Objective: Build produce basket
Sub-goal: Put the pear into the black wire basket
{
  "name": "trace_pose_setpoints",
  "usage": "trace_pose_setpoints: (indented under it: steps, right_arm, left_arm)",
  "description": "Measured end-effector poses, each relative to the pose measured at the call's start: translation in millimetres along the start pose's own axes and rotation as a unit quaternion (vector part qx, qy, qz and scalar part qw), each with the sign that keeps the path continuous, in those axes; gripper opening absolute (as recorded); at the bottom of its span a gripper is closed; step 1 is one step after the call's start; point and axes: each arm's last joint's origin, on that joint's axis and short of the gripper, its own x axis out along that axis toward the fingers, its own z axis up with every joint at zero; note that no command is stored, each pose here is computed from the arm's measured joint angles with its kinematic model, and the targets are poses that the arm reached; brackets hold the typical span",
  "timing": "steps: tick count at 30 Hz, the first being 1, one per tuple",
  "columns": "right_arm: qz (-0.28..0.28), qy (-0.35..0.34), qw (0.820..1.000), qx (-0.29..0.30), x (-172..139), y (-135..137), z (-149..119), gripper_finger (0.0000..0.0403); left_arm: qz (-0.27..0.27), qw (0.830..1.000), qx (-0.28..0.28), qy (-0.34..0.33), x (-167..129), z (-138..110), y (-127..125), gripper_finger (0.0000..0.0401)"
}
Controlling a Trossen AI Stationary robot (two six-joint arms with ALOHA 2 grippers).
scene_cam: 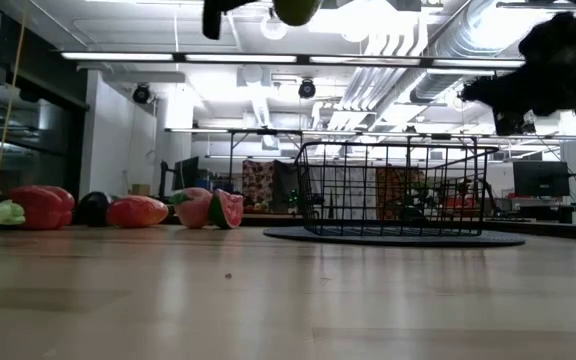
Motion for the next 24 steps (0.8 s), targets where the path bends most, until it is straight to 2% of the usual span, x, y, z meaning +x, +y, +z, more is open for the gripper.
trace_pose_setpoints:
  steps: [3, 6, 9, 11, 14, 18, 21, 24]
  right_arm:
    - [0.014, -0.088, 0.992, 0.085, -2, 2, 17, 0.0000]
    - [0.027, -0.192, 0.968, 0.157, -7, 4, 36, 0.0000]
    - [0.023, -0.270, 0.948, 0.164, -14, 4, 49, 0.0000]
    - [0.017, -0.284, 0.944, 0.166, -15, 4, 54, 0.0000]
    - [0.008, -0.255, 0.951, 0.175, -13, 6, 64, 0.0000]
    - [-0.026, -0.165, 0.972, 0.164, -2, 9, 80, 0.0016]
    - [-0.057, -0.096, 0.981, 0.159, 8, 12, 96, 0.0054]
    - [-0.102, -0.031, 0.983, 0.149, 18, 12, 112, 0.0112]
  left_arm:
    - [0.008, 1.000, -0.024, -0.008, 10, -6, 2, 0.0091]
    - [0.016, 0.999, -0.027, -0.006, 19, -13, 4, 0.0091]
    - [0.015, 0.999, -0.030, -0.017, 24, -15, 5, 0.0091]
    - [0.017, 0.999, -0.028, -0.016, 28, -18, 7, 0.0091]
    - [0.017, 1.000, -0.024, -0.008, 36, -18, 10, 0.0091]
    - [0.006, 1.000, 0.002, 0.024, 52, -15, 13, 0.0091]
    - [0.005, 0.997, 0.021, 0.070, 65, -15, 19, 0.0091]
    - [-0.005, 0.995, 0.035, 0.097, 77, -14, 23, 0.0091]
